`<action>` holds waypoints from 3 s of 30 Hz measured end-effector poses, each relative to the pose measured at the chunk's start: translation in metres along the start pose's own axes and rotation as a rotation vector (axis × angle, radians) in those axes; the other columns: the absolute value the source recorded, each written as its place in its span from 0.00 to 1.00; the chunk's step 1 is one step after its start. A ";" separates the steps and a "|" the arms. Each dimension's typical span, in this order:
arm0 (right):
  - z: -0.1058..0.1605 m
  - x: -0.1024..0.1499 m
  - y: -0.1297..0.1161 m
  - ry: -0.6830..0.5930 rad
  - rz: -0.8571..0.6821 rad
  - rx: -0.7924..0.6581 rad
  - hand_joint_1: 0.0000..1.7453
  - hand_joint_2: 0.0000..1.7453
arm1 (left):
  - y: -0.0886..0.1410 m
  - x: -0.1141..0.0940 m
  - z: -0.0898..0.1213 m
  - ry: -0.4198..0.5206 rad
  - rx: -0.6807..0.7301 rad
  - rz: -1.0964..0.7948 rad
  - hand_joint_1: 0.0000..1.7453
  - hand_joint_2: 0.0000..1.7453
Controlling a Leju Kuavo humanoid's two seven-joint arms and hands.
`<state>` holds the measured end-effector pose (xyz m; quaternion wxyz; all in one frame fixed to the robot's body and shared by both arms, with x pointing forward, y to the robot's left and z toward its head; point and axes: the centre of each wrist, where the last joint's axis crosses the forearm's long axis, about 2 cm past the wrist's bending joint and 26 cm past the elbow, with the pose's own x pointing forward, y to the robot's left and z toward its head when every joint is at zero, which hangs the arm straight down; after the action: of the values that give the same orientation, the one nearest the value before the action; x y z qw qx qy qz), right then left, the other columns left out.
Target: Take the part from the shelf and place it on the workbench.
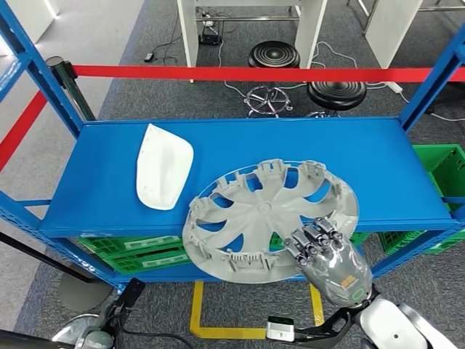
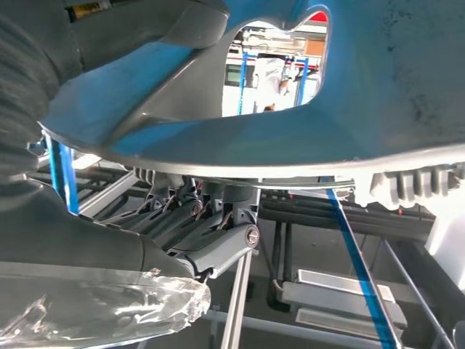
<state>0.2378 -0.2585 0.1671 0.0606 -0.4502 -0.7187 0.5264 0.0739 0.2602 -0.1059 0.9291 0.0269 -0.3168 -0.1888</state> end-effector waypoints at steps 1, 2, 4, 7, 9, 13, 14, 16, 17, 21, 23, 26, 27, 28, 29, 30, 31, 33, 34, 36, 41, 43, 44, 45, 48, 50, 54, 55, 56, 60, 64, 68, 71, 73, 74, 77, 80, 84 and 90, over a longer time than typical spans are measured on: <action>-0.001 0.001 0.000 0.005 -0.002 -0.004 1.00 1.00 | -0.001 0.000 0.000 0.000 -0.001 0.000 0.00 0.00; -0.003 0.000 0.000 0.010 -0.002 -0.010 1.00 1.00 | -0.001 0.000 0.000 0.000 -0.002 0.001 0.00 0.00; -0.006 -0.002 0.000 0.015 0.003 -0.021 1.00 1.00 | -0.001 0.000 0.000 0.000 -0.002 0.000 0.00 0.00; -0.014 -0.003 0.000 0.024 0.003 -0.041 1.00 1.00 | -0.001 0.000 0.000 0.001 -0.006 -0.003 0.00 0.00; -0.021 -0.001 0.000 0.031 -0.002 -0.056 1.00 1.00 | -0.002 0.001 0.000 0.001 -0.009 -0.004 0.00 0.00; -0.035 0.001 -0.002 0.041 -0.012 -0.095 1.00 1.00 | -0.002 0.001 0.000 0.001 -0.011 -0.004 0.00 0.00; -0.038 0.003 -0.003 0.042 -0.017 -0.105 1.00 1.00 | -0.002 0.001 0.000 0.001 -0.011 -0.005 0.00 0.00; -0.043 0.006 -0.004 0.043 -0.028 -0.121 1.00 1.00 | -0.002 0.001 0.000 0.001 -0.011 -0.005 0.00 0.00; -0.045 0.007 -0.004 0.043 -0.031 -0.126 1.00 1.00 | -0.002 0.001 0.000 0.001 -0.011 -0.005 0.00 0.00; -0.051 0.011 -0.005 0.044 -0.044 -0.140 1.00 1.00 | -0.004 0.002 0.000 -0.001 -0.014 -0.004 0.00 0.00; -0.053 0.013 -0.005 0.041 -0.053 -0.142 1.00 1.00 | -0.004 0.002 0.000 0.000 -0.014 -0.004 0.00 0.00; -0.056 0.018 -0.005 0.036 -0.066 -0.149 1.00 1.00 | -0.004 0.003 -0.001 -0.001 -0.014 -0.003 0.00 0.00; -0.057 0.020 -0.006 0.033 -0.070 -0.154 1.00 1.00 | -0.004 0.003 -0.001 -0.003 -0.014 -0.003 0.00 0.00; -0.059 0.021 -0.006 0.028 -0.075 -0.160 1.00 1.00 | -0.004 0.004 -0.001 -0.003 -0.016 -0.002 0.00 0.00; -0.061 0.023 -0.007 0.023 -0.080 -0.166 1.00 1.00 | -0.005 0.004 -0.001 -0.004 -0.017 -0.001 0.00 0.00; -0.064 0.026 -0.007 0.017 -0.087 -0.172 1.00 1.00 | -0.006 0.005 -0.001 -0.004 -0.019 0.000 0.00 0.00; -0.066 0.030 -0.008 0.009 -0.095 -0.178 1.00 1.00 | -0.007 0.005 -0.001 -0.004 -0.020 0.001 0.00 0.00; -0.071 0.038 -0.009 -0.004 -0.113 -0.191 1.00 1.00 | -0.007 0.006 -0.001 -0.004 -0.021 0.004 0.00 0.00; -0.074 0.041 -0.010 -0.009 -0.120 -0.197 1.00 1.00 | -0.007 0.006 -0.002 -0.005 -0.021 0.005 0.00 0.00; -0.078 0.047 -0.011 -0.012 -0.132 -0.205 1.00 1.00 | -0.008 0.007 -0.002 -0.006 -0.022 0.008 0.00 0.00; -0.082 0.057 -0.011 -0.008 -0.155 -0.205 1.00 1.00 | -0.009 0.007 -0.001 -0.005 -0.021 0.013 0.00 0.00; -0.084 0.059 -0.012 -0.010 -0.159 -0.208 1.00 1.00 | -0.010 0.007 -0.001 -0.005 -0.021 0.014 0.00 0.00; -0.084 0.060 -0.012 -0.011 -0.162 -0.208 1.00 1.00 | -0.010 0.007 -0.001 -0.004 -0.021 0.014 0.00 0.00; -0.085 0.060 -0.012 -0.011 -0.163 -0.208 1.00 1.00 | -0.010 0.006 -0.001 -0.004 -0.022 0.014 0.00 0.00; -0.085 0.062 -0.011 -0.012 -0.167 -0.207 1.00 1.00 | -0.010 0.006 -0.001 -0.003 -0.022 0.014 0.00 0.00; -0.086 0.063 -0.012 -0.006 -0.169 -0.206 1.00 1.00 | -0.010 0.006 -0.001 -0.005 -0.023 0.015 0.00 0.00; -0.085 0.064 -0.010 -0.001 -0.173 -0.193 1.00 1.00 | -0.011 0.004 0.000 -0.002 -0.024 0.016 0.00 0.00; -0.085 0.064 -0.010 -0.001 -0.174 -0.190 1.00 1.00 | -0.011 0.004 0.000 -0.002 -0.023 0.016 0.00 0.00; -0.085 0.064 -0.010 0.000 -0.174 -0.189 1.00 1.00 | -0.010 0.004 0.000 -0.002 -0.022 0.016 0.00 0.00; -0.084 0.066 -0.009 0.013 -0.180 -0.177 1.00 1.00 | -0.010 0.005 0.000 -0.003 -0.015 0.021 0.00 0.00; -0.074 0.070 -0.004 0.046 -0.190 -0.140 1.00 1.00 | -0.009 0.003 0.001 0.002 -0.007 0.025 0.00 0.00; -0.063 0.072 0.002 0.054 -0.184 -0.102 1.00 1.00 | -0.008 0.000 0.002 0.008 -0.003 0.026 0.00 0.00; -0.059 0.073 0.004 0.056 -0.186 -0.087 1.00 1.00 | -0.008 -0.001 0.002 0.010 -0.003 0.027 0.00 0.00; -0.058 0.072 0.005 0.067 -0.184 -0.081 1.00 1.00 | -0.008 -0.001 0.002 0.010 -0.002 0.028 0.00 0.00; -0.056 0.072 0.005 0.081 -0.185 -0.073 1.00 1.00 | -0.008 -0.001 0.002 0.011 -0.001 0.029 0.00 0.00; -0.038 0.072 0.011 0.158 -0.179 -0.020 1.00 1.00 | -0.007 -0.004 0.003 0.011 0.004 0.034 0.00 0.00; -0.008 0.066 0.018 0.273 -0.149 0.051 1.00 1.00 | -0.008 -0.007 0.005 0.008 0.013 0.042 0.00 0.00; 0.043 0.048 0.024 0.437 -0.099 0.154 1.00 1.00 | -0.007 -0.014 0.008 0.016 0.032 0.056 0.00 0.00; 0.103 0.014 0.021 0.626 0.001 0.259 1.00 1.00 | -0.006 -0.021 0.012 0.022 0.055 0.073 0.00 0.00</action>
<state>0.1840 -0.3205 0.0993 0.3346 -0.5790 -0.5922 0.4495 0.0496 0.2635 -0.1096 0.9378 0.0430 -0.3122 -0.1457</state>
